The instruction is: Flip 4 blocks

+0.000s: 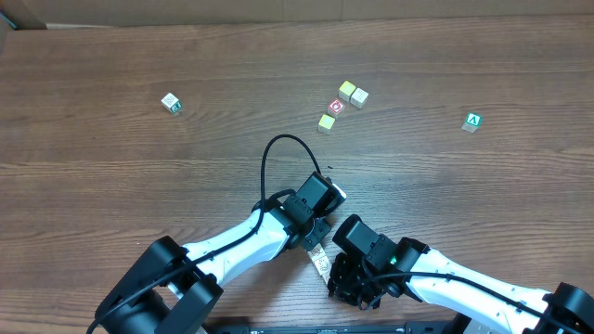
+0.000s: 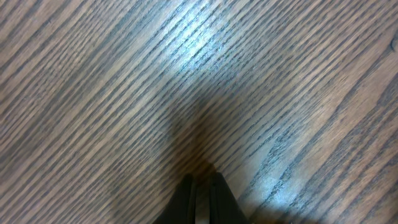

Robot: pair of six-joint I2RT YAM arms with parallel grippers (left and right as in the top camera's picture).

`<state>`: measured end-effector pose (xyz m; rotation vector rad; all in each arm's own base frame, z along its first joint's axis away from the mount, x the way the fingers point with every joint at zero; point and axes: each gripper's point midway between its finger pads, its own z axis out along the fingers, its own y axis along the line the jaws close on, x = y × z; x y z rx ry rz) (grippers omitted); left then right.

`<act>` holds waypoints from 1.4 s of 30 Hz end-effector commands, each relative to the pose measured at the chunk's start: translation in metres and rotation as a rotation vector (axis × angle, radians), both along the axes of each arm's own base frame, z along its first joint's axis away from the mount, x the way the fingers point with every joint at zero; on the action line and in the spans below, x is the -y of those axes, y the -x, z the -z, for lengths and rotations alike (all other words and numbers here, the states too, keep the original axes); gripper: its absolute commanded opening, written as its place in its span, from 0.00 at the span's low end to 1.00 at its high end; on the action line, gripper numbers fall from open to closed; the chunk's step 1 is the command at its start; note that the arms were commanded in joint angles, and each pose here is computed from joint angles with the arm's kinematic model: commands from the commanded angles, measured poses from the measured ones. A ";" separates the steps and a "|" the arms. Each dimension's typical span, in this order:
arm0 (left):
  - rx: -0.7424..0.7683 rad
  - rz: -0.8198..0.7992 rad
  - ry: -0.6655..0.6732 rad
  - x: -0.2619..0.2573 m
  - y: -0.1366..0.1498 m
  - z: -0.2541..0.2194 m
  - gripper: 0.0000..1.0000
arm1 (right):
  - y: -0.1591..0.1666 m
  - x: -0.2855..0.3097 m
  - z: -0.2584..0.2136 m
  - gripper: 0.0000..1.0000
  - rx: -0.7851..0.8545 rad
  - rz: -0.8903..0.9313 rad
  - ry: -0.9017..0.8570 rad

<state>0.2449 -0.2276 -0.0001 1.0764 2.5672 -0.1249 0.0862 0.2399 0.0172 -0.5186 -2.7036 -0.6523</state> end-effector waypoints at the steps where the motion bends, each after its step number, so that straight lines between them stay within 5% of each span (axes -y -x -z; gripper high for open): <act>1: -0.053 0.035 -0.006 -0.001 0.013 0.014 0.04 | -0.007 -0.005 -0.003 0.04 0.027 0.010 -0.004; 42: -0.075 0.042 0.092 0.018 0.015 0.009 0.04 | -0.011 -0.009 -0.004 0.04 0.042 0.018 -0.020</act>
